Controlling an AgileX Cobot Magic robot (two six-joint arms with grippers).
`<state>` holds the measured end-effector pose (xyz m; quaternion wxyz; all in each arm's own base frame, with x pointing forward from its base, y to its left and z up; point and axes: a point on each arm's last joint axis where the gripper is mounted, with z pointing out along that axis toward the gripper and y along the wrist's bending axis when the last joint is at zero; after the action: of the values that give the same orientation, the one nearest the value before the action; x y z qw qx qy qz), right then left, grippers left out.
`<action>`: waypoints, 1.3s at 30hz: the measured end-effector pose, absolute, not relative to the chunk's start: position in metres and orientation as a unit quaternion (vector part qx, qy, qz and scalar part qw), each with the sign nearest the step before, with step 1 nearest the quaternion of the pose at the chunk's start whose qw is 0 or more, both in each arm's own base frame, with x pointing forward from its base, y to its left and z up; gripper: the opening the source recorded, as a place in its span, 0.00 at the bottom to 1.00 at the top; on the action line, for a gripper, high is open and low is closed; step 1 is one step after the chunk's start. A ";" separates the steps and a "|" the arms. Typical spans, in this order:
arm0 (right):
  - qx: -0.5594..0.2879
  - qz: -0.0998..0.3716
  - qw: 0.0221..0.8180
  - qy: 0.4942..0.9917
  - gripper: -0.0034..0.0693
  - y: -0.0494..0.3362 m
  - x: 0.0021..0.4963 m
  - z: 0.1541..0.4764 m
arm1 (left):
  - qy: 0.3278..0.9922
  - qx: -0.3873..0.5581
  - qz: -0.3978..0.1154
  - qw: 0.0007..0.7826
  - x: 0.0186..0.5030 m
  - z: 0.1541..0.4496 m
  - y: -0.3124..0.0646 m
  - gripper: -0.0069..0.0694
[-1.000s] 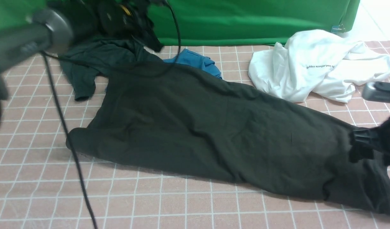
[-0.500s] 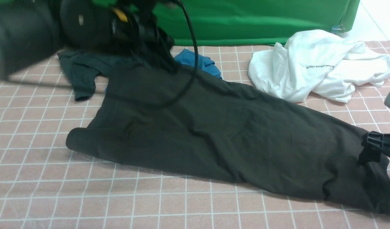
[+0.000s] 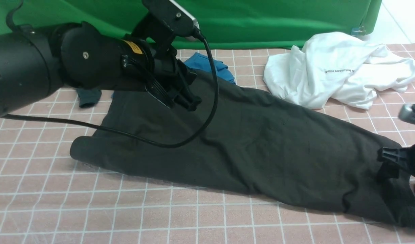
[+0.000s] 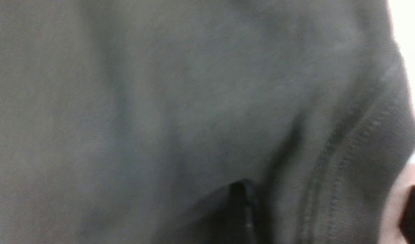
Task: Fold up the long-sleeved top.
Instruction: Use the right arm to clamp the right edge of the fabric, then use the right arm to drag the right edge of the fabric to the left and folds it over the left edge
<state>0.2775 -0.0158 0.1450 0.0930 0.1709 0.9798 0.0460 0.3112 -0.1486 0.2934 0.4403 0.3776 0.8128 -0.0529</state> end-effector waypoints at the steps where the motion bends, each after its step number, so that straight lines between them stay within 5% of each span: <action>1: 0.161 0.048 0.097 0.981 0.79 -0.010 0.279 0.145 | 0.813 0.378 -0.054 0.439 0.311 0.293 -0.149 0.11; 6: 0.127 0.058 0.118 0.983 0.59 0.011 0.284 0.144 | 0.817 0.380 -0.058 0.429 0.309 0.292 -0.149 0.11; 13: 0.047 0.052 0.131 0.989 0.18 0.014 0.285 0.144 | 0.803 0.393 -0.045 0.447 0.297 0.312 -0.143 0.11; 20: 0.086 0.021 0.124 0.988 0.16 -0.023 0.265 0.171 | 0.786 0.375 -0.024 0.491 0.276 0.351 -0.118 0.11; 25: 0.196 -0.026 0.205 0.959 0.16 -0.086 0.224 0.250 | 0.778 0.347 -0.005 0.524 0.267 0.372 -0.097 0.11; 29: 0.225 -0.051 0.257 0.939 0.16 -0.097 0.199 0.290 | 0.776 0.344 -0.003 0.529 0.266 0.374 -0.096 0.11; 34: 0.219 -0.035 0.290 0.931 0.16 -0.089 0.190 0.305 | 0.775 0.343 0.000 0.530 0.267 0.373 -0.095 0.11; 39: 0.194 0.042 0.316 0.928 0.16 -0.075 0.195 0.311 | 0.774 0.343 0.001 0.531 0.267 0.373 -0.095 0.11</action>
<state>0.1954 -0.0750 0.3111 0.3157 0.1936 0.9280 0.0419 0.2674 -0.0953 0.3733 0.5315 0.3434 0.7743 0.0009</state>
